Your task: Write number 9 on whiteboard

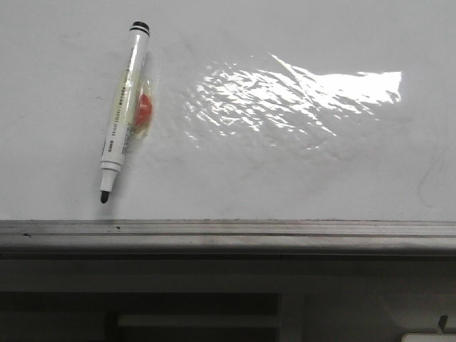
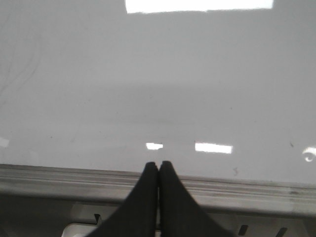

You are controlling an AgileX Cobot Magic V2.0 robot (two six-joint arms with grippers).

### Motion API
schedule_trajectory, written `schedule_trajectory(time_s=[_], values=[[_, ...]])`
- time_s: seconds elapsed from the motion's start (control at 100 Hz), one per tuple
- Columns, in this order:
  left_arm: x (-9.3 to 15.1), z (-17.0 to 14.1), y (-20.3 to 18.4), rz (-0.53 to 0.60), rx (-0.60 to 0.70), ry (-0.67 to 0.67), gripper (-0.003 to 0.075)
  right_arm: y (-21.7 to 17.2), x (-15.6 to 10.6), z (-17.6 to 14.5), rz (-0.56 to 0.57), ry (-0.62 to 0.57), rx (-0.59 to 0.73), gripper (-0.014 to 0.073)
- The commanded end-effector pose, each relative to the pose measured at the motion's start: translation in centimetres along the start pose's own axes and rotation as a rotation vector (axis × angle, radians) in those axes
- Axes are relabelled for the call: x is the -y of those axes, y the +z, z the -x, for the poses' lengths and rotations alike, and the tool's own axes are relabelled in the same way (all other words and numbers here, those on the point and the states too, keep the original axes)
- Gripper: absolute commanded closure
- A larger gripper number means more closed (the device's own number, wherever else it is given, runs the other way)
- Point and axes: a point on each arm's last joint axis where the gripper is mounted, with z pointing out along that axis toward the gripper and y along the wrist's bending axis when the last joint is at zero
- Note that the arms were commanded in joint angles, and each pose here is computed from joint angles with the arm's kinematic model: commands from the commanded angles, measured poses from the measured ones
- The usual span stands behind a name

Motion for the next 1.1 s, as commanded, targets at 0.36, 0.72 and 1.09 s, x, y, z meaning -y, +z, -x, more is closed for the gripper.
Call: schedule_trajectory(time_s=[0.36, 0.72, 1.09], values=[[0.0, -0.1, 0.0, -0.004, 0.057, -0.001, 0.0741, 0.2, 0.0, -0.7, -0.009, -0.005, 0.005, 0.0662], [0.0, 0.7, -0.1, -0.003, 0.141, 0.036, 0.0741, 0.2, 0.0, -0.6, -0.008, -0.005, 0.014, 0.0662], [0.1, 1.2, -0.2, -0.010, 0.195, 0.039, 0.0741, 0.1, 0.0, 0.1, -0.004, -0.006, 0.087, 0.0662]])
